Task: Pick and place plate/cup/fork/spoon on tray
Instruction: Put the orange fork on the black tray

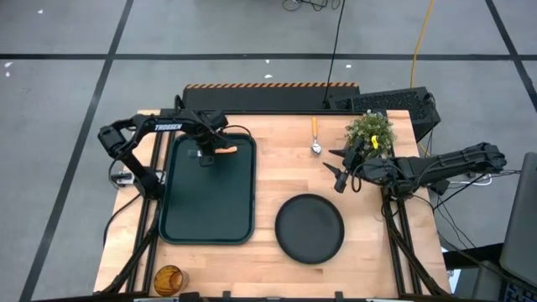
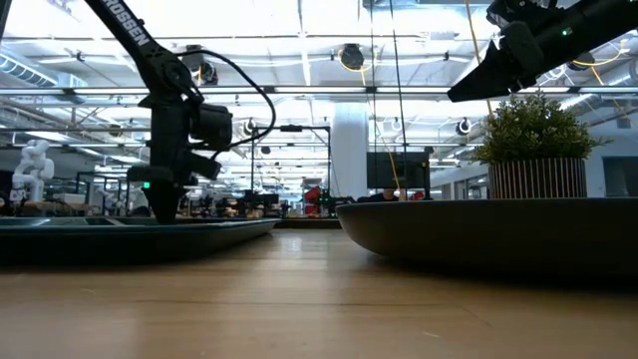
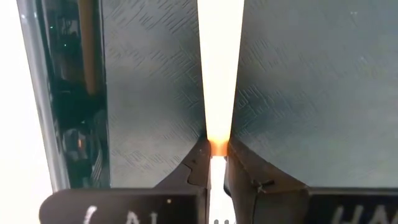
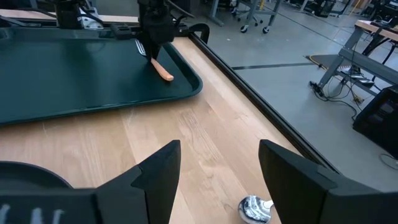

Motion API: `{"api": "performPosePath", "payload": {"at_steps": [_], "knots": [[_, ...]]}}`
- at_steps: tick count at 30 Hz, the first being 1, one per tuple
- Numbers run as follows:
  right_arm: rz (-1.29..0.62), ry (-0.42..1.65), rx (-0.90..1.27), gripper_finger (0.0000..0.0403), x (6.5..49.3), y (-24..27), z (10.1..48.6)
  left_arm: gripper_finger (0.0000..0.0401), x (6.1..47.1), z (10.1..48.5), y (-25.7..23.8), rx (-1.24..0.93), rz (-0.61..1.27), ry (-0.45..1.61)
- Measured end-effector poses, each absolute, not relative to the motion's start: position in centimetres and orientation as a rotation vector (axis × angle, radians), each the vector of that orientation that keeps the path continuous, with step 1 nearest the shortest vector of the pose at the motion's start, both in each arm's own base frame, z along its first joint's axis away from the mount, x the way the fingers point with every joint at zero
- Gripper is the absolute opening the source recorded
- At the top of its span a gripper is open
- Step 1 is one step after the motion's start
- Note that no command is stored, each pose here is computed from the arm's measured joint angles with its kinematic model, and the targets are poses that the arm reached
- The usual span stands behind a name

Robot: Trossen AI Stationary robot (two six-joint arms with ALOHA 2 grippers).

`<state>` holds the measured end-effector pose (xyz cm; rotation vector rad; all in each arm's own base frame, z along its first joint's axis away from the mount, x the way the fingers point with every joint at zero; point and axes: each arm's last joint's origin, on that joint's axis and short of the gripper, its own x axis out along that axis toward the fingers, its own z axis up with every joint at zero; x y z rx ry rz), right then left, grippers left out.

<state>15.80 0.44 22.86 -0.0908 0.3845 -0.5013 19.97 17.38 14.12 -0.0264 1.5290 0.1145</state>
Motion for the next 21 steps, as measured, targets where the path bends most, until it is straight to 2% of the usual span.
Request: {"api": "performPosePath", "payload": {"at_steps": [21], "knots": [[-0.500,0.382,-0.084,0.0212,15.8,0.4,22.9,0.0037,21.7,15.4,17.2,0.073,0.143,1.546]]}}
